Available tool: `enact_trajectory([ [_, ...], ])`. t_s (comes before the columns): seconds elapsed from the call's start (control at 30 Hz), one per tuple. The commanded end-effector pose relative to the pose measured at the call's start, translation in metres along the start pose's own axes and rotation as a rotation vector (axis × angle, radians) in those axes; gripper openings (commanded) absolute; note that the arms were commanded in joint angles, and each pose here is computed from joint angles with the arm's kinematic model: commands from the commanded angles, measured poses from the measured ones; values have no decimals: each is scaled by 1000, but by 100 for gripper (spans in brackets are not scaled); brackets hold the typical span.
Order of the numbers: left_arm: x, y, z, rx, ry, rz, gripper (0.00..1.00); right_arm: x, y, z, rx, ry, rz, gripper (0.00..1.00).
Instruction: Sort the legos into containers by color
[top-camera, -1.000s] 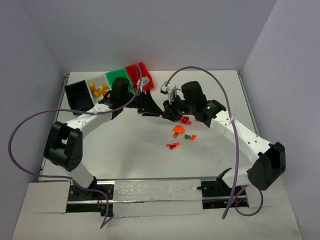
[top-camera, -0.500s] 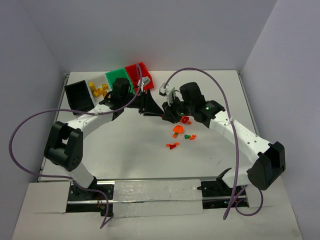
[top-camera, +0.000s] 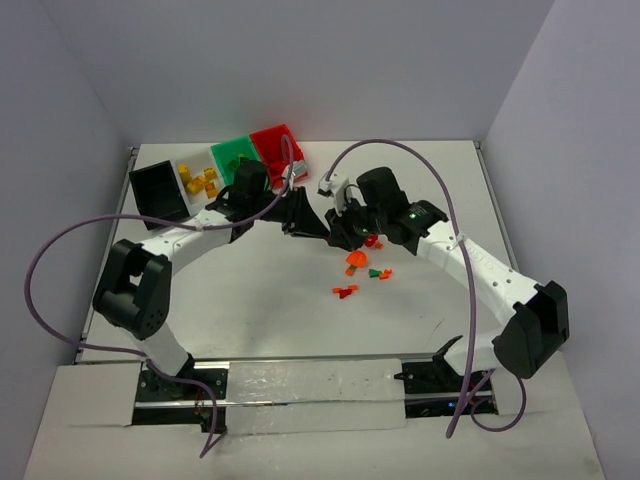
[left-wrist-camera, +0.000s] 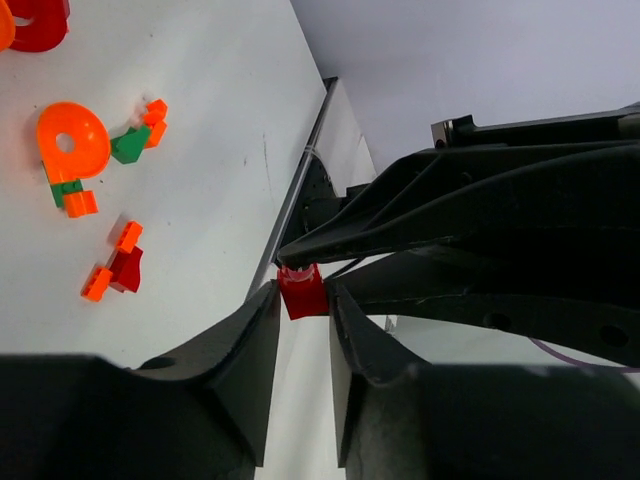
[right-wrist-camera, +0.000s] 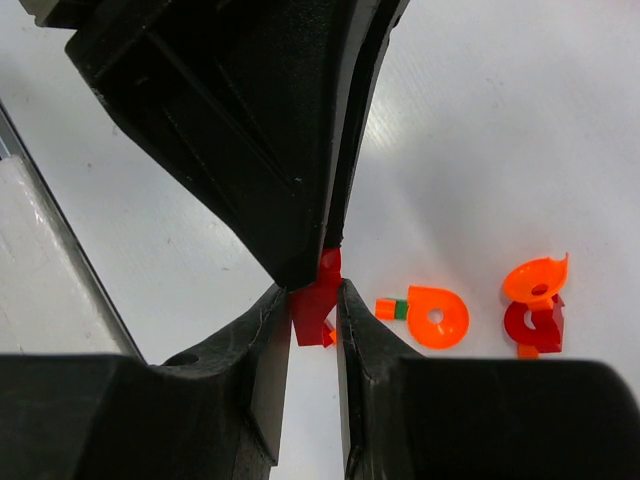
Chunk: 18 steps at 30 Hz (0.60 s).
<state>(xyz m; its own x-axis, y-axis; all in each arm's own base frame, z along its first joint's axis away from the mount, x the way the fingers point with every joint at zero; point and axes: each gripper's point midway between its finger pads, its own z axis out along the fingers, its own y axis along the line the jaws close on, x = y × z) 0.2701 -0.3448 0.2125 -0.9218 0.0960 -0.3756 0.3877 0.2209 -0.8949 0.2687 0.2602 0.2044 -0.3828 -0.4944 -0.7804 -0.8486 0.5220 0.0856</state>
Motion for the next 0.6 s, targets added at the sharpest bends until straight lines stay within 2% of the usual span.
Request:
enact_trajectory([
  [0.0, 17, -2, 11, 47, 75, -43, 28, -61, 2, -11, 8, -184, -70, 0],
  [0.2, 19, -5, 11, 89, 92, -60, 0, -58, -1, -8, 22, -175, -69, 5],
  [0.3, 14, -5, 9, 81, 81, -36, 0, -54, -3, -6, 33, -163, -67, 14],
  [0.33, 13, -3, 7, 69, 76, -43, 0, -54, -4, -6, 40, -161, -66, 19],
  [0.4, 5, 4, 1, 44, 49, -34, 0, -51, -5, -5, 42, -151, -64, 36],
  [0.43, 4, 4, 1, 42, 46, -25, 0, -50, -5, -4, 45, -148, -62, 37],
  [0.47, -1, 9, -4, 27, 30, -27, 0, -48, -7, -3, 51, -143, -60, 53],
  [0.57, -18, 21, -17, -11, -14, -15, 0, -44, -9, -3, 65, -133, -59, 71],
])
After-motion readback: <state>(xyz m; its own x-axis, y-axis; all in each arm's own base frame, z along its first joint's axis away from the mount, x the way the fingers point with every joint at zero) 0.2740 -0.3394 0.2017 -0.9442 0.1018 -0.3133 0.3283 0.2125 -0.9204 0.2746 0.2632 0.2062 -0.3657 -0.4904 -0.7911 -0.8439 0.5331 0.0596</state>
